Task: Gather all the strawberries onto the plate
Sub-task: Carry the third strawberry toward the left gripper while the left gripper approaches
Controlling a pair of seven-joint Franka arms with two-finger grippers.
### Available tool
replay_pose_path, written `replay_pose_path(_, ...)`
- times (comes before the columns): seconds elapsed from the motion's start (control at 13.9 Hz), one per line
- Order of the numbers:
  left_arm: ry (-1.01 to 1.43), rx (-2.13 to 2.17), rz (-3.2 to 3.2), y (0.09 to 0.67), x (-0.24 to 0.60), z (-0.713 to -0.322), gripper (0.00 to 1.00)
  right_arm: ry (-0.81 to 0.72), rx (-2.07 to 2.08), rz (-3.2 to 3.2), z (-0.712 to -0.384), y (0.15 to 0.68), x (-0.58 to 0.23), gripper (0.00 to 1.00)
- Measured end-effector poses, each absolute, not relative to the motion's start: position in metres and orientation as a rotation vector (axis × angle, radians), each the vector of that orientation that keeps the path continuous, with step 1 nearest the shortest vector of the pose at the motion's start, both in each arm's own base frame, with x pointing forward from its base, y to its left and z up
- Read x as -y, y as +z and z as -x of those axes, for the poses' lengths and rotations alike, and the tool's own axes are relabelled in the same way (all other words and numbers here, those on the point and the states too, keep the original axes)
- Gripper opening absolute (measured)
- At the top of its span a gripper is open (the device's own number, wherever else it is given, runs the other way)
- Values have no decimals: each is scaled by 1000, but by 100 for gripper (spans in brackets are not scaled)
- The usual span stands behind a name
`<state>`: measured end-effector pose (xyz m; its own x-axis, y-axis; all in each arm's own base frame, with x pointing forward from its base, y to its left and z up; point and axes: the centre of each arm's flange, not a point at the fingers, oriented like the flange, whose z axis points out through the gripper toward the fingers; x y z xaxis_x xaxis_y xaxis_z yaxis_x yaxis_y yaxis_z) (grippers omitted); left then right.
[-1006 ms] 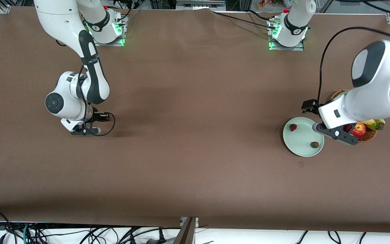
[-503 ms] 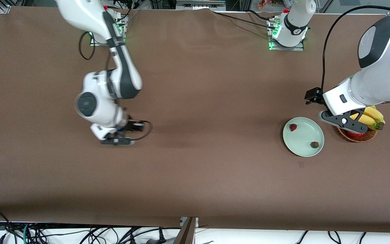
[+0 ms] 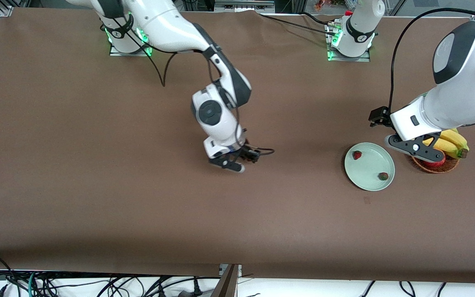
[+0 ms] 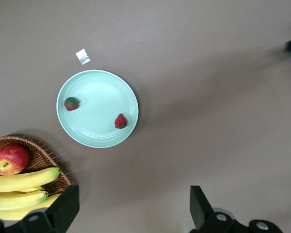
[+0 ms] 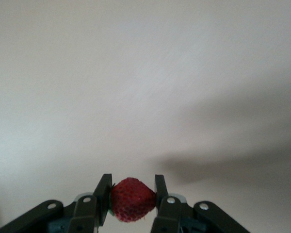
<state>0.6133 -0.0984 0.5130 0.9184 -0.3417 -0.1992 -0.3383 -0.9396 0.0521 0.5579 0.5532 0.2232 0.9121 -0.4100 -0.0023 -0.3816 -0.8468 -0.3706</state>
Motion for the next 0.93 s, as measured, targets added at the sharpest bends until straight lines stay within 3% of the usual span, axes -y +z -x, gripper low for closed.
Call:
replay_pose_path(0.14,-346,556,-3055,506,104,-611,100,-131,-631,2654,-525,209,-589,45)
replay_pose_path(0.29,-384,579,-3045,489,113,-611,100,-135,-646,2635,-517,214,-600,65)
replay_pose_path(0.5,-414,601,-3023,466,123,-613,100,-105,-673,2692,-549,246,-574,94)
replay_pose_path(0.58,-404,604,-3020,459,125,-614,100,-85,-653,2723,-564,265,-558,100)
replay_pose_path(0.93,-234,594,-2963,378,168,-610,100,27,-498,2885,-624,380,-441,100)
